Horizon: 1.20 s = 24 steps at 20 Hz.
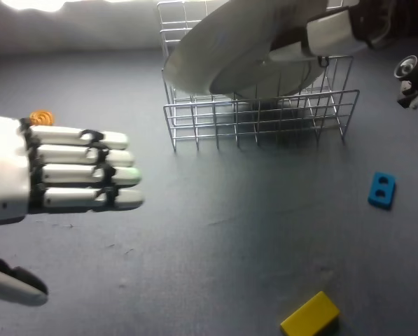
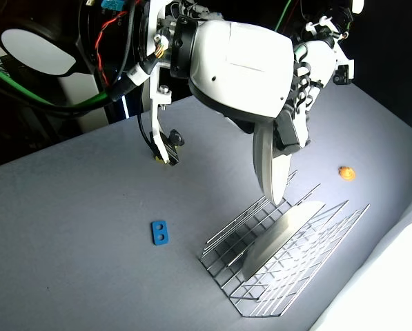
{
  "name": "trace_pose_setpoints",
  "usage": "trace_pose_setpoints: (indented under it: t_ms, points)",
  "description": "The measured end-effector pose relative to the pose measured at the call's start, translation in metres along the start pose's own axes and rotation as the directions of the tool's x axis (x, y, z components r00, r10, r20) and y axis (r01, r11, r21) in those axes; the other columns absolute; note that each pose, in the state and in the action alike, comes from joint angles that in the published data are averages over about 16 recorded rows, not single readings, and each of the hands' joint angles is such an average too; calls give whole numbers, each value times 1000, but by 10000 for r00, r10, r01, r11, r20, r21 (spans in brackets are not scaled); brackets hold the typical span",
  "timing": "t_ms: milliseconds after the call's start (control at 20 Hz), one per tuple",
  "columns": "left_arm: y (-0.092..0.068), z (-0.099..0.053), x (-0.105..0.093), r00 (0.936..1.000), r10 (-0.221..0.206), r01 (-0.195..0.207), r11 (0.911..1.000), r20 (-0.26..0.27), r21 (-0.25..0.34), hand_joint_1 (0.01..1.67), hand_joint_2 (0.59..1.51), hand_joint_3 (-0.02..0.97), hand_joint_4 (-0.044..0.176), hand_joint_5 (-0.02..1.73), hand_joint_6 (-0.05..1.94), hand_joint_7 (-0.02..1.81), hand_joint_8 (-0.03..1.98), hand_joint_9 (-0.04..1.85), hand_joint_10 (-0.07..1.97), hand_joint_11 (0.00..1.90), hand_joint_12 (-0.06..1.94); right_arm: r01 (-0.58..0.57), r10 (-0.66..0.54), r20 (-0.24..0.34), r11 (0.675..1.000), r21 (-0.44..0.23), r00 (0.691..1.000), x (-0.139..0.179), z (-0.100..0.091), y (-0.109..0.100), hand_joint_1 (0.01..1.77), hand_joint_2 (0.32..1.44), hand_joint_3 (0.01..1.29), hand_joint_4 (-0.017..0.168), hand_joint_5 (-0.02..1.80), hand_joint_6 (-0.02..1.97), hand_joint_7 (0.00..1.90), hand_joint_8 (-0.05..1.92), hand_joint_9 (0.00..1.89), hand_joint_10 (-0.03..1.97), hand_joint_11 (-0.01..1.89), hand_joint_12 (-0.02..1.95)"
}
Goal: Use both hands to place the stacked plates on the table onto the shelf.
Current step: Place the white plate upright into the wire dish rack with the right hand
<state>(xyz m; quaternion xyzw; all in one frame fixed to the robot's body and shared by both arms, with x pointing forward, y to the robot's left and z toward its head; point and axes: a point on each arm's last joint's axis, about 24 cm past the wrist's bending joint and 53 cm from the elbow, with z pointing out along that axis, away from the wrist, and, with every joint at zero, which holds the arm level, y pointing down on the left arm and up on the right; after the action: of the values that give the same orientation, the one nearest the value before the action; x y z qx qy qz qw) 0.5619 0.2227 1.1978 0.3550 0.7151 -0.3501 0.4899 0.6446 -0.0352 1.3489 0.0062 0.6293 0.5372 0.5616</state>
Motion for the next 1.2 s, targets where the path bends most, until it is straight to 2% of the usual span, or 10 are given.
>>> trace_pose_setpoints:
  t_ms: [150, 350, 650, 900, 1050, 1200]
  points:
    - [-16, 6, -7, 9979, 637, -644, 9962, 132, 590, 21, 1149, 14, 7, 21, 17, 16, -11, 17, 8, 14, 7, -795, 790, 161, 9963, 333, 9967, -7, 3, -12, 1358, 974, 14, -1, 930, 962, 1069, 823, 1028, 1009, 887, 1080]
    - [-35, 9, -12, 9910, 1317, -1338, 9835, 252, 1217, 20, 1148, 14, 7, 21, 18, 17, -11, 15, 8, 15, 7, -1743, 1725, 316, 9821, 708, 9845, -11, 8, -28, 1360, 974, 14, 0, 927, 963, 1070, 824, 1032, 1009, 881, 1086]
    - [-58, 8, -14, 9830, 1800, -1838, 9638, 370, 1932, 19, 1148, 15, 7, 21, 18, 21, -11, 15, 8, 15, 6, -2708, 2682, 381, 9561, 1121, 9626, -6, 18, -46, 1365, 974, 14, 0, 924, 962, 1066, 827, 1034, 1013, 877, 1090]
    - [-74, 5, -14, 9856, 1639, -1693, 9577, 428, 2328, 18, 1146, 15, 7, 21, 17, 20, -11, 18, 7, 15, 7, -2998, 2984, 311, 9438, 1389, 9539, 4, 28, -59, 1368, 975, 14, -2, 922, 961, 1061, 831, 1022, 1021, 876, 1087]
    - [-80, 3, -15, 9911, 1266, -1327, 9607, 405, 2438, 19, 1145, 14, 7, 21, 17, 20, -11, 18, 7, 14, 7, -3047, 3037, 301, 9403, 1516, 9523, 10, 33, -66, 1370, 976, 14, -4, 920, 960, 1060, 832, 1015, 1020, 875, 1088]
    - [-89, 1, -17, 9962, 771, -855, 9582, 416, 2731, 19, 1145, 14, 7, 20, 17, 19, -11, 19, 7, 14, 8, -3059, 3052, 299, 9377, 1645, 9518, 16, 38, -75, 1371, 977, 14, -5, 918, 960, 1059, 832, 1010, 1022, 875, 1089]
